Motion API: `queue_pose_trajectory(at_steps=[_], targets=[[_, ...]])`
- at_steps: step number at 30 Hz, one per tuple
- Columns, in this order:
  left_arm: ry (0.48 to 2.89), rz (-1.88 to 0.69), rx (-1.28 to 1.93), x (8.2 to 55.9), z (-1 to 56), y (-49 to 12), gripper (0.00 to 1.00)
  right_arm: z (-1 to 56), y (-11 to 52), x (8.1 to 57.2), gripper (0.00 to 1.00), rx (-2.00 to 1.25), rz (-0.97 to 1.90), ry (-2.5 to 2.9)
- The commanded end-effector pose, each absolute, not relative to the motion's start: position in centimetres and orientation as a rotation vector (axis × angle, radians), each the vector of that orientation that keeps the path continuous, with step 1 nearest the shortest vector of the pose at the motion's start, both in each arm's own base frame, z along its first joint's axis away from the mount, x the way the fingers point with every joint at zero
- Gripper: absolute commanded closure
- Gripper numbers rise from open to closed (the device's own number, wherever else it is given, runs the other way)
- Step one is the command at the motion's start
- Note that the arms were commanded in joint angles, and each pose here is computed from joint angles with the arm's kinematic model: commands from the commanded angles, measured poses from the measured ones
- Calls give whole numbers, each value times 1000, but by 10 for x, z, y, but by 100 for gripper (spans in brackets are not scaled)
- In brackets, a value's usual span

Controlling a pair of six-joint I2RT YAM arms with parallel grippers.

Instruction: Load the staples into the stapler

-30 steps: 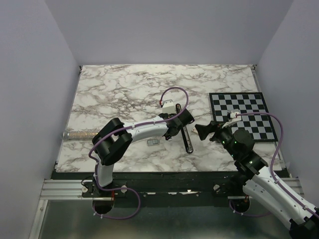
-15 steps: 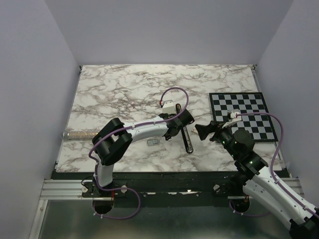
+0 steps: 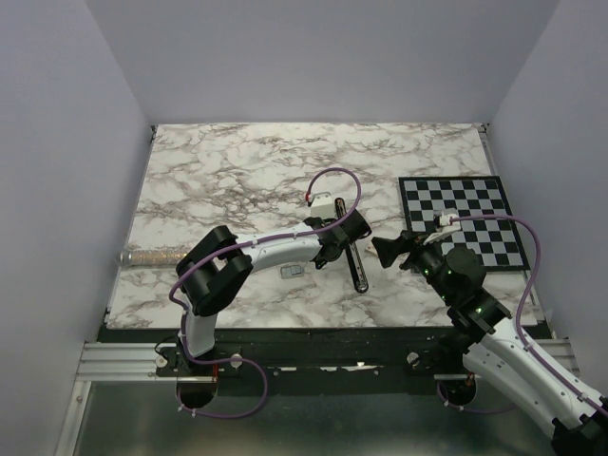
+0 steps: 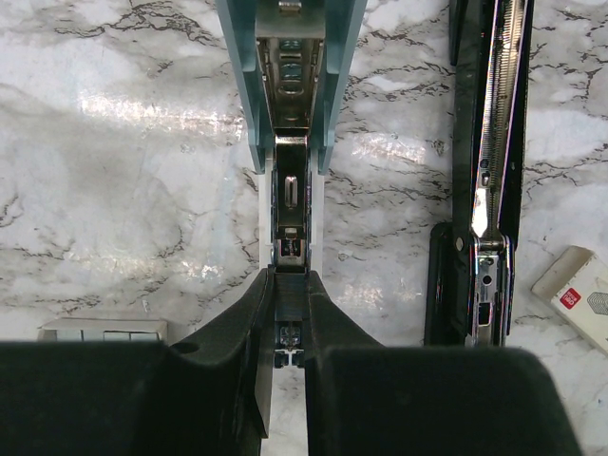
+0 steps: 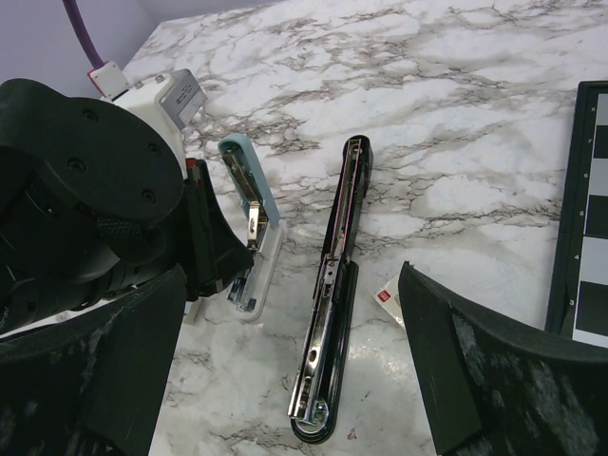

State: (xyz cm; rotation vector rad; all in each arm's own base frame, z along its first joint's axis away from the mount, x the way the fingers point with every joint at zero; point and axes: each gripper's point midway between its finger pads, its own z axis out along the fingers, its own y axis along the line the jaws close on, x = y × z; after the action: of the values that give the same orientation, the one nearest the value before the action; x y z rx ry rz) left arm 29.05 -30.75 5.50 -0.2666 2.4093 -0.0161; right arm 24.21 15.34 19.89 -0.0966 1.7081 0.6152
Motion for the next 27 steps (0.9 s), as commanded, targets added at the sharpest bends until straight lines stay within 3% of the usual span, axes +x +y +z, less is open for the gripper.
queue_pose_trajectory(at_steps=[1, 21, 27], targets=[[2429, -3, -242, 286, 54, -308, 83, 194, 150, 242, 0, -88, 590, 1713], [2408, -62, -252, 287, 71, -314, 54, 196, 150, 242, 0, -92, 590, 1709], [2342, -125, -274, 292, 100, -309, 39, 197, 155, 241, 0, -120, 599, 1714]])
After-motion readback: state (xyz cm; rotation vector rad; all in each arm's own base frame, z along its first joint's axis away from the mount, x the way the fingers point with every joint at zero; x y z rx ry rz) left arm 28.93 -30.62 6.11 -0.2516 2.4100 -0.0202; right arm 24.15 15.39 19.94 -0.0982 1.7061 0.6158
